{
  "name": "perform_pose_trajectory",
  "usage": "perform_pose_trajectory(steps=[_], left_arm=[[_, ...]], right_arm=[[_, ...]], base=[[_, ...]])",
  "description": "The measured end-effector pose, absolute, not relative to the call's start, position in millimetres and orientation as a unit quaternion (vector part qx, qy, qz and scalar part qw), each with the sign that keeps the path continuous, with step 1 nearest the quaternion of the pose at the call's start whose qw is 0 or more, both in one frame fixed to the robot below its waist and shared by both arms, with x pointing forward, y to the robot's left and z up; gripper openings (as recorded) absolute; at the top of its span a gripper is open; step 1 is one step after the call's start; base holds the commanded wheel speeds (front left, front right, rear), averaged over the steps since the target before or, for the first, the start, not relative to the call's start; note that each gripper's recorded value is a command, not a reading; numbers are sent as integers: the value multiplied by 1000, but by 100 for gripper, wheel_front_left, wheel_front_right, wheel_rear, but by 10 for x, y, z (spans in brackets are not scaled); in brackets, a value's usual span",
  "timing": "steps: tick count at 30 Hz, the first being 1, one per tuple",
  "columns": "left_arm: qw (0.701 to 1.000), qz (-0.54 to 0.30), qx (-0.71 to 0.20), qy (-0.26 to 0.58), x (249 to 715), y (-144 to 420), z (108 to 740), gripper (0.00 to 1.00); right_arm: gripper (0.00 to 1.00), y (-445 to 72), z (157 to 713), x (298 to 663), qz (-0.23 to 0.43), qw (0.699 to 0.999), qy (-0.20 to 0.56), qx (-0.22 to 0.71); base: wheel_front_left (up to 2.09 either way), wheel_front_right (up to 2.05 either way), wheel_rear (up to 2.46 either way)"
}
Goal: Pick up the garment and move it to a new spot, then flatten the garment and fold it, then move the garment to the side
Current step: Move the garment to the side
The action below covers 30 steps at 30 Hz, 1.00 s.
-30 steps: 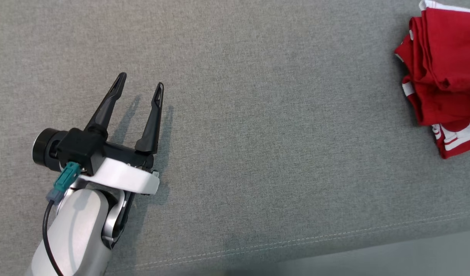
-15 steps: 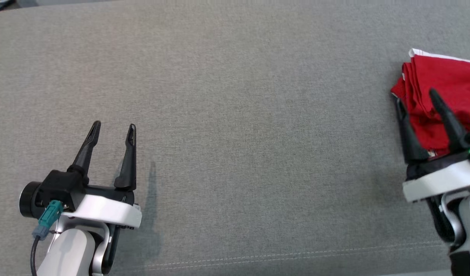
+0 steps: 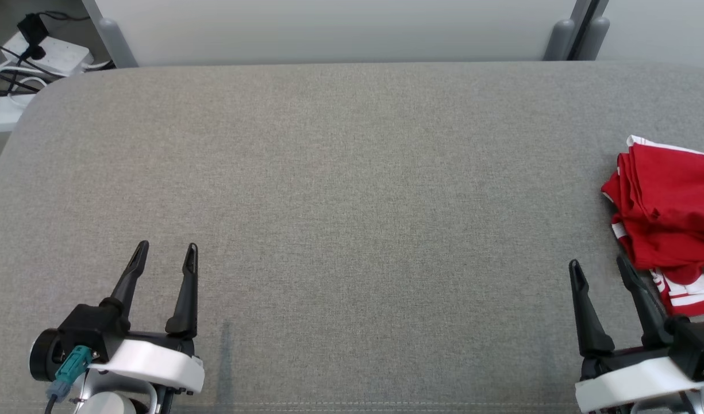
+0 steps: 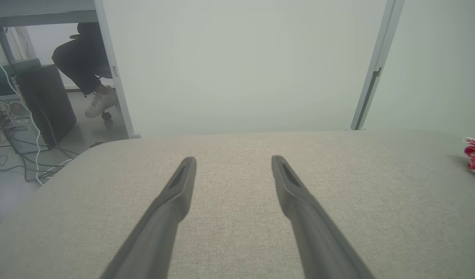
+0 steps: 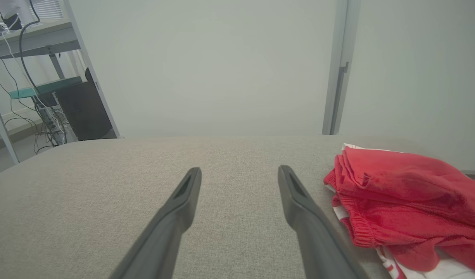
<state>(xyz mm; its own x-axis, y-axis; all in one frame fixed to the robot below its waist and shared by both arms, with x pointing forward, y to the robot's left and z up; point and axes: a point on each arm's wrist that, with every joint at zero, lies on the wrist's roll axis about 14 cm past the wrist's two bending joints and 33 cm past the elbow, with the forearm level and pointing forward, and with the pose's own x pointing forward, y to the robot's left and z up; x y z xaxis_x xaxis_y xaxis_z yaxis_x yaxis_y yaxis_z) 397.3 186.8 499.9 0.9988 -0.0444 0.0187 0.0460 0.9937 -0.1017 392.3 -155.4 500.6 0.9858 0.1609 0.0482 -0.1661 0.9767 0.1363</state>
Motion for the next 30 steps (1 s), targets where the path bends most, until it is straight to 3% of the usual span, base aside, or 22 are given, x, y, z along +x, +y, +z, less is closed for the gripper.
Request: perform_pose_trajectory(steps=[13, 30], left_arm=[[999, -14, -52, 2, 3595, 1972, 4958, 100], [999, -9, -44, 15, 3431, 2030, 4874, 100]], right_arm=[[100, -1613, 5001, 3494, 60, 996, -7, 70], [100, -1628, 5002, 3391, 53, 996, 1, 73]], base=[[0, 0, 0], [0, 0, 0]])
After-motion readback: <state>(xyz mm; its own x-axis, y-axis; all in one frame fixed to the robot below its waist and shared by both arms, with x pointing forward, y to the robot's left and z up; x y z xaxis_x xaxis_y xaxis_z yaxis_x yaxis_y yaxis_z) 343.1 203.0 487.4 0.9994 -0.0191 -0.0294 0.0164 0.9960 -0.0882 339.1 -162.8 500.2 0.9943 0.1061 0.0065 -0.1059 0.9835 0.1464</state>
